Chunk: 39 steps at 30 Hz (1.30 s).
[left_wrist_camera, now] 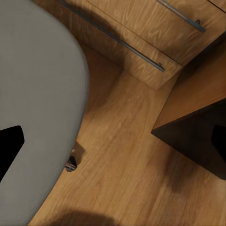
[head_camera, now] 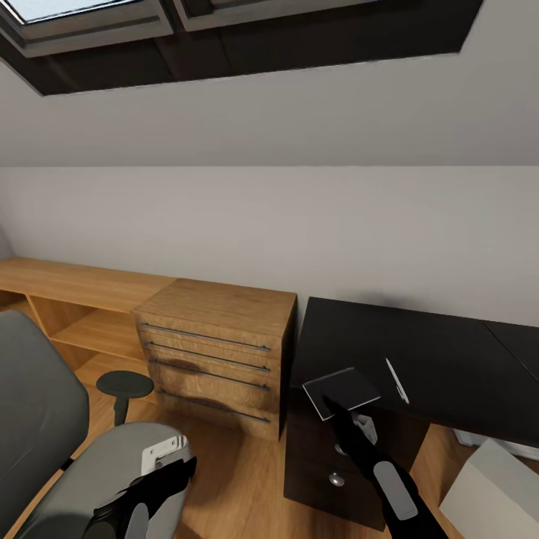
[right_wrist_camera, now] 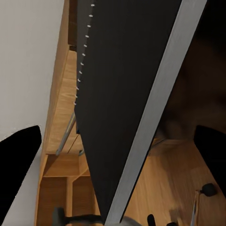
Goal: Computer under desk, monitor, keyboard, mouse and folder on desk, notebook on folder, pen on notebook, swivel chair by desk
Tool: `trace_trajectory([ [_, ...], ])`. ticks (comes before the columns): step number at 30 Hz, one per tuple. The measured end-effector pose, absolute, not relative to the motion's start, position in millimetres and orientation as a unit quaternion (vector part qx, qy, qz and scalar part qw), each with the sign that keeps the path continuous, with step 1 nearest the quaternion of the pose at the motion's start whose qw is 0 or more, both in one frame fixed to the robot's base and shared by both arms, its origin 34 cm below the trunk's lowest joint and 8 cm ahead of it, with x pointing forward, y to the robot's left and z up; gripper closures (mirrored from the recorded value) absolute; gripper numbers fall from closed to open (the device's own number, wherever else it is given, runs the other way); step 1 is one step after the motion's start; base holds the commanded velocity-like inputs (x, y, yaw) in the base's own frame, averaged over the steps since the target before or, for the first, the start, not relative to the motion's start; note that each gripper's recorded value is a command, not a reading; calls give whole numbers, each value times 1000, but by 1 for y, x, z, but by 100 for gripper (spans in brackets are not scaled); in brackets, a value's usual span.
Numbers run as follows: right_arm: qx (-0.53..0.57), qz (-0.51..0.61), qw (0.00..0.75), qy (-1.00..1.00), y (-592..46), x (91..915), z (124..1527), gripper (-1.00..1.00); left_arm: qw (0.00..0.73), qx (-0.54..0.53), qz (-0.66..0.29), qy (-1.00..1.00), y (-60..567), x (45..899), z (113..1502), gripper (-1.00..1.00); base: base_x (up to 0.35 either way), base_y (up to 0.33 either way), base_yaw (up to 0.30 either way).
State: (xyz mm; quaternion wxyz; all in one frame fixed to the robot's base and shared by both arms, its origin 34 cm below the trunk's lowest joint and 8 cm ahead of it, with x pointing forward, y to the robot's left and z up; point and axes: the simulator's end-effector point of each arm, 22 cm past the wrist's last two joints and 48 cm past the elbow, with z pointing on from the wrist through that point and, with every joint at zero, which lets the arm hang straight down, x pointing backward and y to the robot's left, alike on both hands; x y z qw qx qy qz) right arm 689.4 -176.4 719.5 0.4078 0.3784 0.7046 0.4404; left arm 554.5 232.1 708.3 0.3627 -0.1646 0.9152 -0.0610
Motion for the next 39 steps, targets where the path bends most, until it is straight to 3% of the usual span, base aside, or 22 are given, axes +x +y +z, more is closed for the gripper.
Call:
trace_trajectory([
  [39,378,440,411,704,-178,691,736,100,362,-164,-61,916,231,555,722,-100,-1,0,0],
])
